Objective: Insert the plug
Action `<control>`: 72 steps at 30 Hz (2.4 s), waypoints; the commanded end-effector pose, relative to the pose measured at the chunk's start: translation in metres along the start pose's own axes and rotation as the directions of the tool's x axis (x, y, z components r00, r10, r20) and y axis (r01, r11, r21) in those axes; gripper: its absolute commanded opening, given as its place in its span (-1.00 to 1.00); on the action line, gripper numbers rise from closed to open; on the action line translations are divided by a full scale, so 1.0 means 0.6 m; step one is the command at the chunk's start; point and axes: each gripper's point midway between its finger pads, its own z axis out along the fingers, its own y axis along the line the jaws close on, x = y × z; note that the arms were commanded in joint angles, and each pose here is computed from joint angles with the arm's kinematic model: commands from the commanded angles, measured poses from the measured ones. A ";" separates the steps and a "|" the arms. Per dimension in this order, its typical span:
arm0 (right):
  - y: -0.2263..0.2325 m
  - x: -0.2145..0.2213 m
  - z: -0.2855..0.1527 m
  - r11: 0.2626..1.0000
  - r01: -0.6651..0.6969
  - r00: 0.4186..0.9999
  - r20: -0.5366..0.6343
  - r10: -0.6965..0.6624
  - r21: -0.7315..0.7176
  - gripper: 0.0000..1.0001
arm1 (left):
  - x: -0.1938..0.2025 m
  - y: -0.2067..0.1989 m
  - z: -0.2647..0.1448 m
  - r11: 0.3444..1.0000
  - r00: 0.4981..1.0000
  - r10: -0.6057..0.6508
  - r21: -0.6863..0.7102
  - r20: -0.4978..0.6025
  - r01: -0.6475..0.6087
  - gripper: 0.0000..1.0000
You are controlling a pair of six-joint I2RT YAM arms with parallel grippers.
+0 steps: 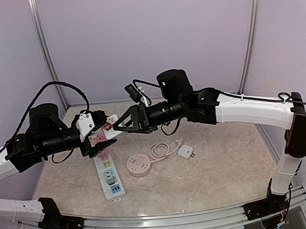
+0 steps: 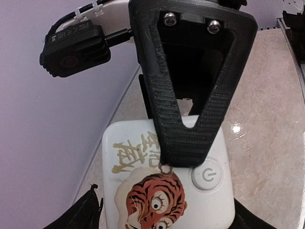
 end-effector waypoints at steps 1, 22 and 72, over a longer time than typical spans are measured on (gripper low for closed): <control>0.011 -0.003 0.007 0.999 0.024 1.000 0.013 -0.024 -0.022 -1.00 | -0.033 0.015 -0.006 0.999 0.998 0.015 -0.029 0.056 -0.013 0.54; -0.002 -0.005 0.010 1.000 0.025 1.000 0.014 -0.025 0.016 -1.00 | -0.049 -0.008 -0.012 0.999 0.995 0.033 -0.001 0.094 -0.033 -1.00; -0.419 0.211 0.061 0.558 0.495 0.858 -0.477 -0.191 0.666 0.99 | 0.107 0.084 -0.062 0.661 0.673 -0.737 -0.147 0.060 0.736 -1.00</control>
